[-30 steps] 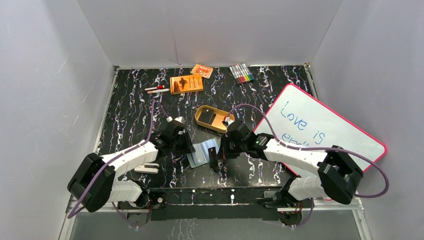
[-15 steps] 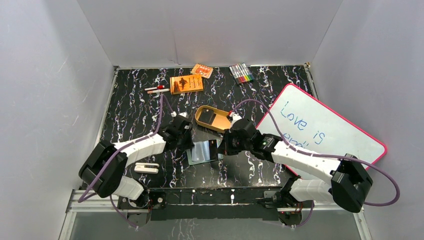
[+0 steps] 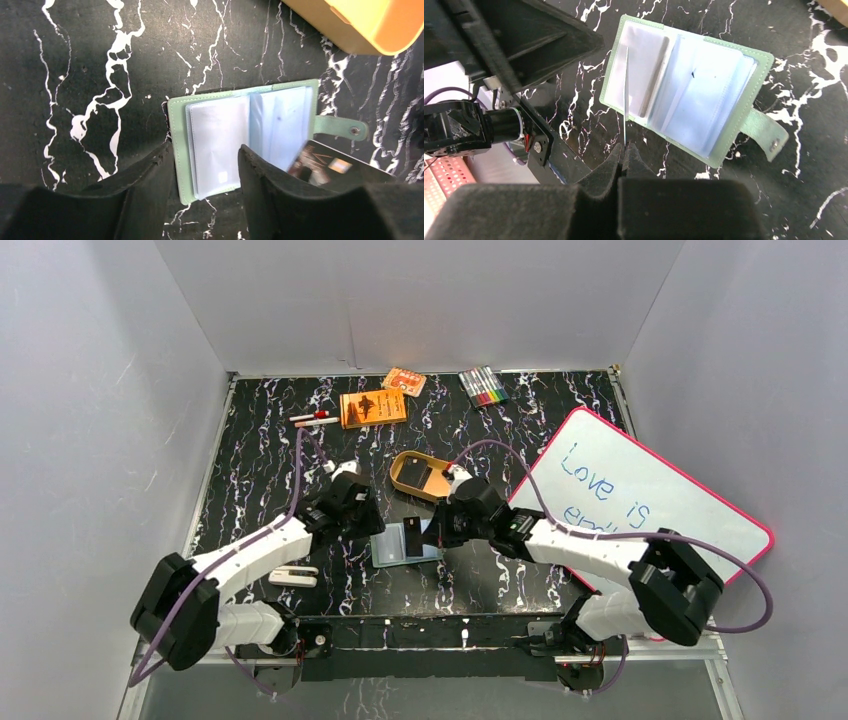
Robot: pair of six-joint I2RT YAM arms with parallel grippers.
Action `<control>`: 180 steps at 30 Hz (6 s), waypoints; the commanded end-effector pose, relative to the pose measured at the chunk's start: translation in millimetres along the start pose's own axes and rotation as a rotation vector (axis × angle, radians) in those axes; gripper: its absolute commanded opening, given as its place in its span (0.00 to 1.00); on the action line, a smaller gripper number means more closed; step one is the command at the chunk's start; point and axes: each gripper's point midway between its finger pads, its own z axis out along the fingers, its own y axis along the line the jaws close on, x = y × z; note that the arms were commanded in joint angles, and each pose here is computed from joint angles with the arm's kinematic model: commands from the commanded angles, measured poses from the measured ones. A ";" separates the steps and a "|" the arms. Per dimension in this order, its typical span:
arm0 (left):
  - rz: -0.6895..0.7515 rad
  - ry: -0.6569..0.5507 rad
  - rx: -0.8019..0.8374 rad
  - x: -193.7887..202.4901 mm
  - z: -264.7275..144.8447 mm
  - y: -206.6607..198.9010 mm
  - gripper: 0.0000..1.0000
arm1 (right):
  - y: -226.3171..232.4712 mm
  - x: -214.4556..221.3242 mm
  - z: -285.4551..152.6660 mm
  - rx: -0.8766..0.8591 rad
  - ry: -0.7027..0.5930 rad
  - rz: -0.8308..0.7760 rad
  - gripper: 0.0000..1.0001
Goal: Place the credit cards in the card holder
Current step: Insert the credit card into the card holder.
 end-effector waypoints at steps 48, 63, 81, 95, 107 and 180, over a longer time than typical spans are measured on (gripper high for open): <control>-0.122 0.079 -0.005 55.7 10.3 30.8 0.20 | -24.1 -6.5 46.4 -0.163 0.140 0.238 0.00; -0.120 0.085 -0.008 57.9 12.4 32.0 0.20 | -20.3 -7.9 50.8 -0.198 0.178 0.227 0.00; -0.114 0.088 -0.009 59.1 12.2 32.9 0.20 | -23.7 -8.8 61.8 -0.199 0.183 0.241 0.00; -0.118 0.090 -0.007 60.7 12.4 33.7 0.20 | -18.4 -7.0 69.7 -0.226 0.208 0.244 0.00; -0.121 0.082 -0.002 58.0 10.3 31.9 0.19 | -18.7 2.3 73.8 -0.213 0.255 0.230 0.00; -0.122 0.051 0.003 53.6 2.5 34.1 0.18 | 10.4 -5.9 83.9 -0.179 0.264 0.172 0.46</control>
